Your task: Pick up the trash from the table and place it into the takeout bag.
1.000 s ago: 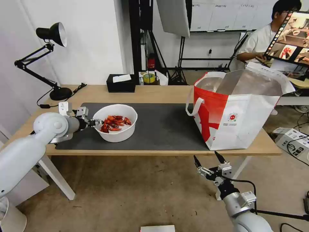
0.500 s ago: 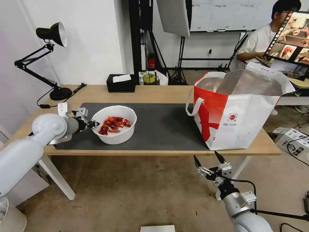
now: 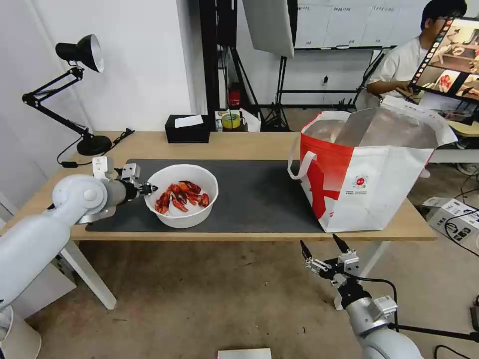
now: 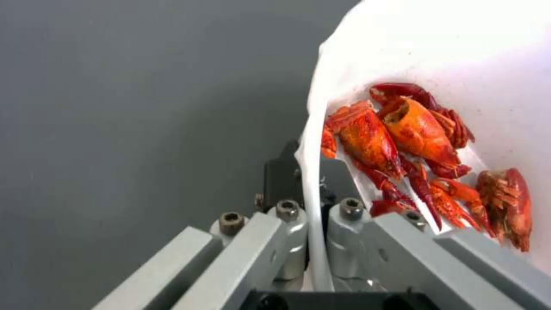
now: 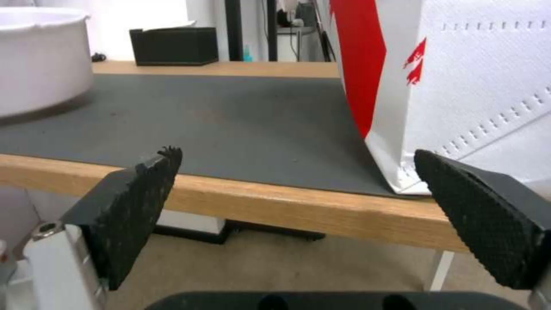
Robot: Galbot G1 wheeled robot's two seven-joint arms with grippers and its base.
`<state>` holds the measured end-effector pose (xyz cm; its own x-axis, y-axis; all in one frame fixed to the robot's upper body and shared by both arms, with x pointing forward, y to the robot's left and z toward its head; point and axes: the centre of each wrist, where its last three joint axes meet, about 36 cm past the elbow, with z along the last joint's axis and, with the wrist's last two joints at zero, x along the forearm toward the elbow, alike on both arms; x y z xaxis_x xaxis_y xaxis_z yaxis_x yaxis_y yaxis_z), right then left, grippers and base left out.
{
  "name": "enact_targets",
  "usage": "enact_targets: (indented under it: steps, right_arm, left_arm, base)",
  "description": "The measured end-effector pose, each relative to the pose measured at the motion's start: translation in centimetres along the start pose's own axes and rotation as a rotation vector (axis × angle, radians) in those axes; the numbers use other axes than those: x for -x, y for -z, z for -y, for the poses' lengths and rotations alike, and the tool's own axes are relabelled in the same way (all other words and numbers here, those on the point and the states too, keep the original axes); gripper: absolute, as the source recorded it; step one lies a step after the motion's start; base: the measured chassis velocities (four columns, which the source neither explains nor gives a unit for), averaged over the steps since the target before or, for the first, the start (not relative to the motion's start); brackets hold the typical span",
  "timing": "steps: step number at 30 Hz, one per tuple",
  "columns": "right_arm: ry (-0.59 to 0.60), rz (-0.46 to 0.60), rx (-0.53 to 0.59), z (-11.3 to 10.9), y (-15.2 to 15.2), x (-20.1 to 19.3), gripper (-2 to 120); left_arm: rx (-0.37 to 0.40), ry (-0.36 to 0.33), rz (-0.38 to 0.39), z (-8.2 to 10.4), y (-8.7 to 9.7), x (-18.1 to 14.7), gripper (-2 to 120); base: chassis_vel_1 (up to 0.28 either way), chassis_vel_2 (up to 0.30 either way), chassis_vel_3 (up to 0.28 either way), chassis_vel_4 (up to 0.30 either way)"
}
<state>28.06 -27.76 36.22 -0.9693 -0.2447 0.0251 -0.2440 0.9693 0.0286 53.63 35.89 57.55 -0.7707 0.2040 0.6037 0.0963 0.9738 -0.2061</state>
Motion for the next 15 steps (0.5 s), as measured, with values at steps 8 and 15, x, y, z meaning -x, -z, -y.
enact_targets:
  steps: [8, 15]
  right_arm:
    - [0.000, 0.000, 0.000, 0.0, 0.0, 0.0, 100]
    - [0.000, 0.000, 0.000, 0.0, 0.0, 0.0, 100]
  left_arm:
    - [-0.005, -0.052, 0.043, 1.8, 1.5, -0.4, 0]
    - [0.002, -0.145, 0.102, 6.0, 4.9, -0.9, 0]
  base:
    - [0.000, 0.000, 0.000, 0.000]
    - [0.000, 0.000, 0.000, 0.000]
